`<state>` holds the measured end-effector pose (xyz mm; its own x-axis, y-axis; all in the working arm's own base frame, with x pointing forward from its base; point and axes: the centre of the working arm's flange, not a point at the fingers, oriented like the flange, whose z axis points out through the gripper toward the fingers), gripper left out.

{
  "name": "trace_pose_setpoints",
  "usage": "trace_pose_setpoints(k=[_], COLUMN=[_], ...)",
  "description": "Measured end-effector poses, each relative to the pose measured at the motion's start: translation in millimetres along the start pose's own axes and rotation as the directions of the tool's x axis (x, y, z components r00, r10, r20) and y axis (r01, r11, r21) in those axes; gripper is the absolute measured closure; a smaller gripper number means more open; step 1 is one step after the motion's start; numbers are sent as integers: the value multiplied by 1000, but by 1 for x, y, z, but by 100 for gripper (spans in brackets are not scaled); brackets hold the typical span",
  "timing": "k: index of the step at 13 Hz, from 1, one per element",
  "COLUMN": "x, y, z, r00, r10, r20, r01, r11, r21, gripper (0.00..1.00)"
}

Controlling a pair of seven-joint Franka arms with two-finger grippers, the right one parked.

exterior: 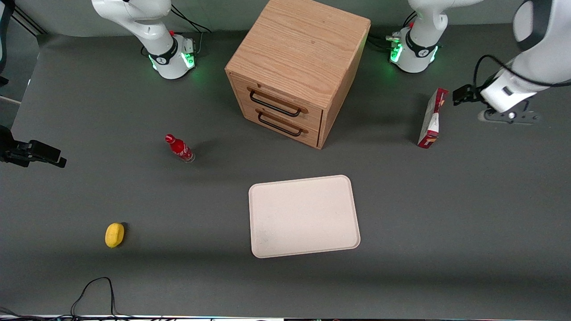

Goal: Place red cookie box on tray

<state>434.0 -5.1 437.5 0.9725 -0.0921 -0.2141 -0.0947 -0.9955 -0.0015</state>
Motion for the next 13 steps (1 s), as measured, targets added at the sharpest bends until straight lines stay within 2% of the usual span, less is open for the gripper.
trace_pose_setpoints(k=[2,5,8,9,12,13], x=[-16,-44,-52,-49,-46,-46], y=[0,1,2,2,3,3], z=[63,155,192,197,209,210], r00=[1000,994,988,986,986,985], r10=[0,9,25,30,65,85], r20=[-19,-107,-154,-162,-152,-149], r01=[0,-7,-22,-27,-62,-82], r11=[1000,1000,999,999,998,996], r21=[7,20,23,23,22,24], gripper=[0,0,0,0,2,11])
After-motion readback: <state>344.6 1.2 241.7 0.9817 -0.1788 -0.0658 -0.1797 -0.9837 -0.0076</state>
